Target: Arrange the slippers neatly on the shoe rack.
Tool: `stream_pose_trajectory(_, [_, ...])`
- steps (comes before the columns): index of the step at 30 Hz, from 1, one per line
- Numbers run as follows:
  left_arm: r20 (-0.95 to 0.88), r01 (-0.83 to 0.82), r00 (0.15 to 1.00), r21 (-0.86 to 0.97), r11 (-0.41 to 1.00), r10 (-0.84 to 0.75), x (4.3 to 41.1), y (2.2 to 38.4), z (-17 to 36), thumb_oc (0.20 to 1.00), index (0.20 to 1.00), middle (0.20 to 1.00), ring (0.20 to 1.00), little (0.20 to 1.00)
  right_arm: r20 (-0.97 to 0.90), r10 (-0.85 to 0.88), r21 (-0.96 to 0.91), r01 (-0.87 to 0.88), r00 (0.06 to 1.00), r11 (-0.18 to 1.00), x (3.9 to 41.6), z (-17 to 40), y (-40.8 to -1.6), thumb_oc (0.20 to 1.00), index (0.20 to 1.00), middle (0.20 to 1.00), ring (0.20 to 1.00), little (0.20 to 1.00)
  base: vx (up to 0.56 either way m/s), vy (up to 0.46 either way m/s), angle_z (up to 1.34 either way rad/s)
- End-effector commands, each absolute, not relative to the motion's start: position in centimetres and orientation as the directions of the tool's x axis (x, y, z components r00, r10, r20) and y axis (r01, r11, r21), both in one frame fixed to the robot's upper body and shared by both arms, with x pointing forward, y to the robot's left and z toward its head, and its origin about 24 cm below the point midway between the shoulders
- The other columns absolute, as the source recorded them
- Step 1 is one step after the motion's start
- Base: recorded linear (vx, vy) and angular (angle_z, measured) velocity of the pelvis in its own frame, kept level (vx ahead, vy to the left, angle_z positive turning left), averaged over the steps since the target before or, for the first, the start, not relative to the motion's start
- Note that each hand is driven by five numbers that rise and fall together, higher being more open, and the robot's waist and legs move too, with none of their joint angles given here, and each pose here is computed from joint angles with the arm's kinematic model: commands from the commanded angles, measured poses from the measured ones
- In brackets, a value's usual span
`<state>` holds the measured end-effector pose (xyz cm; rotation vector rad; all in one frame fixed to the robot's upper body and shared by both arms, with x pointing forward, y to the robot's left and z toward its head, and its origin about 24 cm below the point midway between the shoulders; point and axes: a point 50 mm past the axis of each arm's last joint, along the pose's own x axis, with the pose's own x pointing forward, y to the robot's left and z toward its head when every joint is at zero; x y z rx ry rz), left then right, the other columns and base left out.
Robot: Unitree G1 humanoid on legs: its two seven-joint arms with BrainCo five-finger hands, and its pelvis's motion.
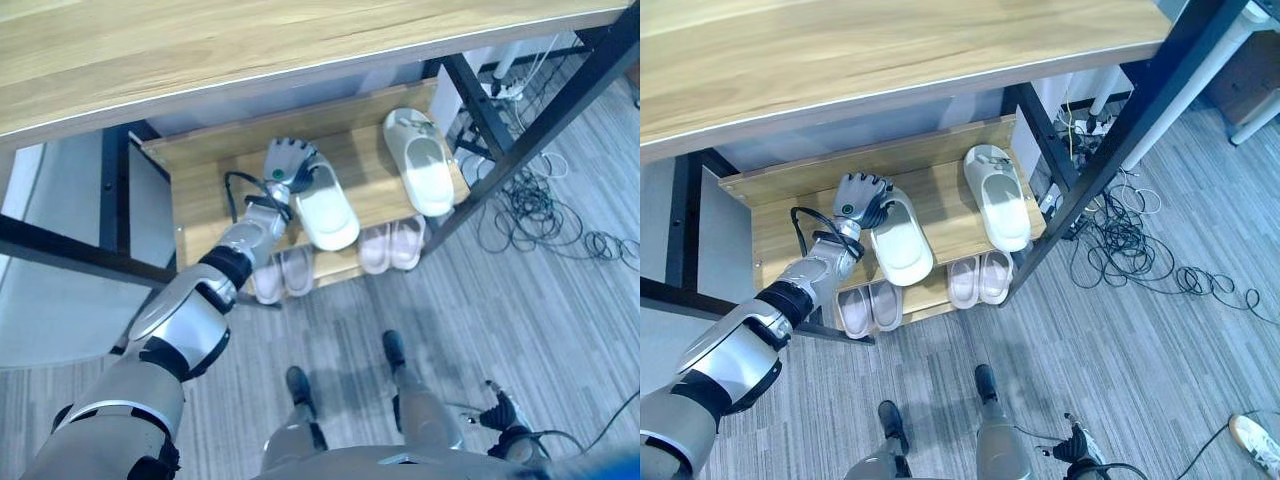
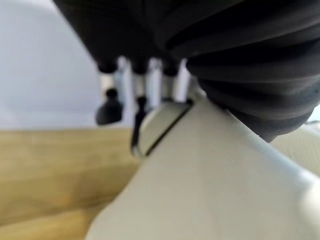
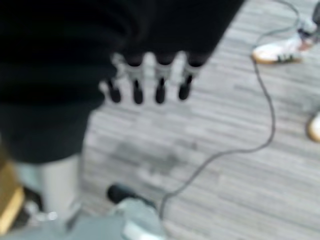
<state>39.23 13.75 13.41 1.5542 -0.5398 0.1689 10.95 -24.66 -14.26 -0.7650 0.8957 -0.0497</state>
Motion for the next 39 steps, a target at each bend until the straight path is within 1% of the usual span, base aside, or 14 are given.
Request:
stream_pose_trajectory(1, [0.532, -0.552, 0.809, 0.834, -0.013, -0.249, 40.8, 12.8, 18.7, 0.2, 0.2, 0.2, 0.2, 0.2, -0.564, -0.375, -0.718, -0.212, 0.736, 0.663, 14.5, -12.0, -27.3, 1.0, 1.0, 1.0, 1.0, 1.0, 0.0, -0.034, -0.04])
stream_pose_trajectory(2, [0.536, -0.556, 0.807, 0.831, -0.015, -0.246, 41.0, 12.7, 19.0, 0.2, 0.2, 0.2, 0.2, 0.2, -0.56, -0.37, -0.72, -0.214, 0.741, 0.66, 14.7, -11.9, -27.2, 1.0, 1.0, 1.0, 1.0, 1.0, -0.02, -0.045, -0.05])
stream_pose_trajectory(3, [0.547, -0.566, 0.796, 0.825, 0.004, -0.261, 40.8, 12.2, 19.0, 0.2, 0.2, 0.2, 0.2, 0.2, -0.527, -0.365, -0.745, -0.209, 0.768, 0.634, 15.4, -11.4, -27.5, 1.0, 1.0, 1.0, 1.0, 1.0, 0.0, -0.097, -0.12])
stream_pose_trajectory(6, [0.579, -0.588, 0.775, 0.807, 0.046, -0.255, 41.1, 10.3, 20.4, 0.2, 0.2, 0.2, 0.2, 0.2, -0.517, -0.355, -0.741, -0.2, 0.779, 0.642, 15.7, -11.3, -27.1, 1.0, 1.0, 1.0, 1.0, 1.0, 0.0, -0.076, -0.13])
stream_pose_trajectory(11, [0.591, -0.605, 0.766, 0.796, 0.029, -0.253, 41.1, 10.0, 20.4, 0.2, 0.2, 0.2, 0.2, 0.2, -0.516, -0.354, -0.737, -0.194, 0.78, 0.648, 15.5, -11.5, -26.8, 1.0, 1.0, 1.0, 1.0, 1.0, 0.01, -0.046, -0.07])
stream_pose_trajectory(15, [0.583, -0.588, 0.776, 0.807, 0.06, -0.241, 41.1, 9.3, 20.3, 0.2, 0.2, 0.2, 0.2, 0.2, -0.515, -0.36, -0.735, -0.185, 0.778, 0.652, 15.6, -11.5, -26.7, 1.0, 1.0, 1.0, 1.0, 1.0, 0.01, -0.028, -0.03])
stream_pose_trajectory(19, [0.58, -0.584, 0.779, 0.809, 0.059, -0.238, 41.2, 9.1, 20.5, 0.2, 0.2, 0.2, 0.2, 0.2, -0.522, -0.355, -0.726, -0.186, 0.775, 0.662, 15.7, -11.6, -26.4, 1.0, 1.0, 1.0, 1.0, 1.0, 0.02, -0.026, -0.09])
stream_pose_trajectory(27, [0.6, -0.59, 0.774, 0.8, 0.112, -0.204, 41.5, 9.0, 21.8, 0.2, 0.2, 0.2, 0.2, 0.2, -0.523, -0.352, -0.727, -0.191, 0.776, 0.66, 16.1, -11.6, -26.3, 1.0, 1.0, 1.0, 1.0, 1.0, 0.02, -0.033, -0.04])
stream_pose_trajectory(32, [0.605, -0.602, 0.772, 0.795, 0.078, -0.195, 41.6, 9.3, 22.4, 0.2, 0.2, 0.2, 0.2, 0.2, -0.522, -0.35, -0.725, -0.189, 0.777, 0.662, 16.0, -11.6, -26.3, 1.0, 1.0, 1.0, 1.0, 1.0, 0.02, -0.022, -0.01])
stream_pose_trajectory(39, [0.608, -0.604, 0.772, 0.793, 0.083, -0.185, 41.7, 9.0, 22.6, 0.2, 0.2, 0.2, 0.2, 0.2, -0.528, -0.356, -0.722, -0.187, 0.771, 0.666, 15.7, -11.8, -26.4, 1.0, 1.0, 1.0, 1.0, 1.0, 0.01, -0.025, -0.04])
